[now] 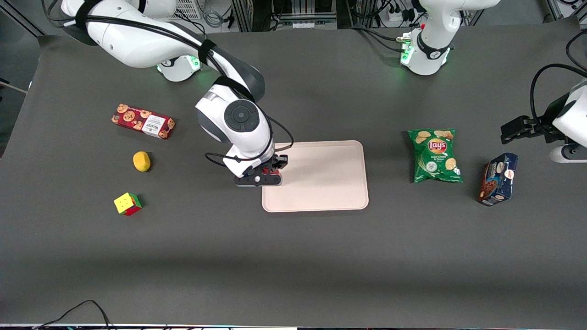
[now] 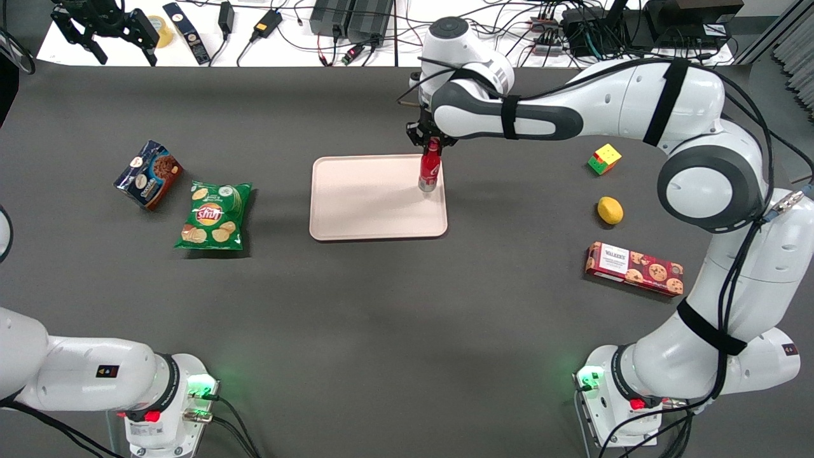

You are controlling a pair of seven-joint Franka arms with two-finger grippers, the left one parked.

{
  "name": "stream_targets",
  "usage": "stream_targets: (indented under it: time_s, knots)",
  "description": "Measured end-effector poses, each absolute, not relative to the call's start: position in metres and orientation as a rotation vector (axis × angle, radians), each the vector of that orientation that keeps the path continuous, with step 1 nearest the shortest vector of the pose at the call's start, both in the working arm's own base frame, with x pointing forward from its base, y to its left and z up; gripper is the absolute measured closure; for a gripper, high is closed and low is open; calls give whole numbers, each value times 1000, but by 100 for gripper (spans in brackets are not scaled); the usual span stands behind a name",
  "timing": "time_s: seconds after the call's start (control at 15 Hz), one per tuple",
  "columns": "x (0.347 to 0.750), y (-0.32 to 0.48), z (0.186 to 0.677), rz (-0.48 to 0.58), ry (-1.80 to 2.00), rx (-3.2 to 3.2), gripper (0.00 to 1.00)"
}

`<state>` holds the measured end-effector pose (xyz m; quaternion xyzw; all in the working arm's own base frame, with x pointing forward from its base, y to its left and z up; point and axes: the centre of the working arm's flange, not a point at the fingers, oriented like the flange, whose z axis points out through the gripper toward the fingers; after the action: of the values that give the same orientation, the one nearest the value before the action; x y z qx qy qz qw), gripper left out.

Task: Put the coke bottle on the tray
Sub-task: 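Lift the bottle and carry it over the white tray, then lower the bottle onto the tray and open the right gripper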

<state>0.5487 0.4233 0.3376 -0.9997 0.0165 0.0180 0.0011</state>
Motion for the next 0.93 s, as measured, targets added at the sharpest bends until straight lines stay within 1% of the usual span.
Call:
stream_targets:
  time_s: [0.33, 0.87, 0.93]
  knots:
    - [543, 424, 328, 76, 79, -3146, 65]
    - [547, 420, 318, 78, 98, -3142, 64]
    - [547, 420, 317, 77, 99, -3141, 61]
